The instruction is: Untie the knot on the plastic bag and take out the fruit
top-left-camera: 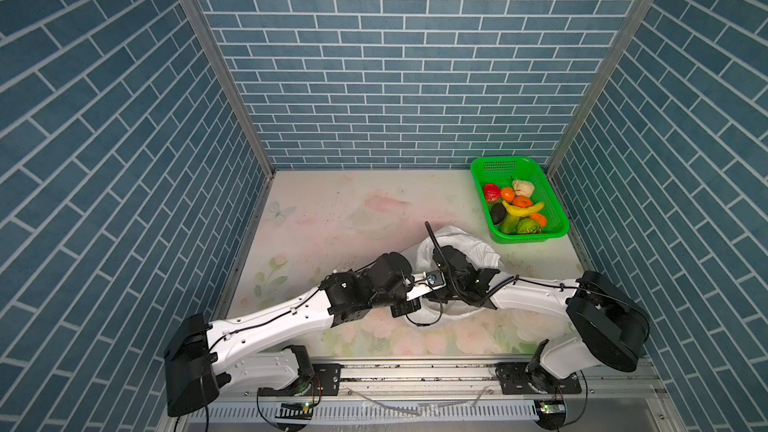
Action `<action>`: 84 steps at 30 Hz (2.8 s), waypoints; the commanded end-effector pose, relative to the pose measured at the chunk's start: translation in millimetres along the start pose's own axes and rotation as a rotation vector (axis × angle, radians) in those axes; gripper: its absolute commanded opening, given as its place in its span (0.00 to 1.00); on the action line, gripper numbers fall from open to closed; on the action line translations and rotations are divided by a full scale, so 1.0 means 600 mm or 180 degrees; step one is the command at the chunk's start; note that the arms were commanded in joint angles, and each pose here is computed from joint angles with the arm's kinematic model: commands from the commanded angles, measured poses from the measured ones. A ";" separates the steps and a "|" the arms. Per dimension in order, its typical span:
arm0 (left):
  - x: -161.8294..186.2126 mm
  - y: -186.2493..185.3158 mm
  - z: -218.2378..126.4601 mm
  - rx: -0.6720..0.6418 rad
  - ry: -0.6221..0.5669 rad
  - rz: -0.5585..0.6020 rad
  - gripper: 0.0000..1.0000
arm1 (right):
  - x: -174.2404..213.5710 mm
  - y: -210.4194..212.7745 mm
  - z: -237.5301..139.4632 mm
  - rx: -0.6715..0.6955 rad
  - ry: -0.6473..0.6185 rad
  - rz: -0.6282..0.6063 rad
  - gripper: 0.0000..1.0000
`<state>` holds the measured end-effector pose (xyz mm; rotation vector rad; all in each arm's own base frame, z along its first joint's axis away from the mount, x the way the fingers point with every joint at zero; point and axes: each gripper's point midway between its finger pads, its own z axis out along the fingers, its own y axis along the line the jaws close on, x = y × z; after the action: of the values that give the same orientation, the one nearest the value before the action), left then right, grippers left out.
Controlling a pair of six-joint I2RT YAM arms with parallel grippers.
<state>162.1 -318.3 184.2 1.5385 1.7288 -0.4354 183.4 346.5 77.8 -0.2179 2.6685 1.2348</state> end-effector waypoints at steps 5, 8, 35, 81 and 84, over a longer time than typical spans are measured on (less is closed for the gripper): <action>-0.016 -0.007 0.006 0.0134 -0.0055 0.0128 0.00 | 0.001 0.025 0.022 -0.0452 0.0147 0.0036 0.93; -0.015 -0.007 0.008 0.0132 -0.0072 0.0126 0.00 | 0.002 0.029 0.033 -0.0493 0.0240 0.0036 0.93; 0.016 -0.019 0.027 0.0264 0.0089 0.0695 0.00 | 0.071 0.088 0.072 -0.0834 0.1087 -0.0317 0.90; 0.018 -0.056 0.041 -0.0633 -0.0392 0.0070 0.00 | 0.059 -0.173 -0.167 0.1064 -0.0481 0.0658 0.90; 0.033 -0.036 0.030 -0.0780 -0.0359 -0.0099 0.00 | 0.079 -0.222 -0.193 0.1453 -0.0606 0.0897 0.90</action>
<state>136.6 -333.2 149.8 1.3866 1.6008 -0.3196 161.2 197.9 59.7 0.2397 2.7560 0.7860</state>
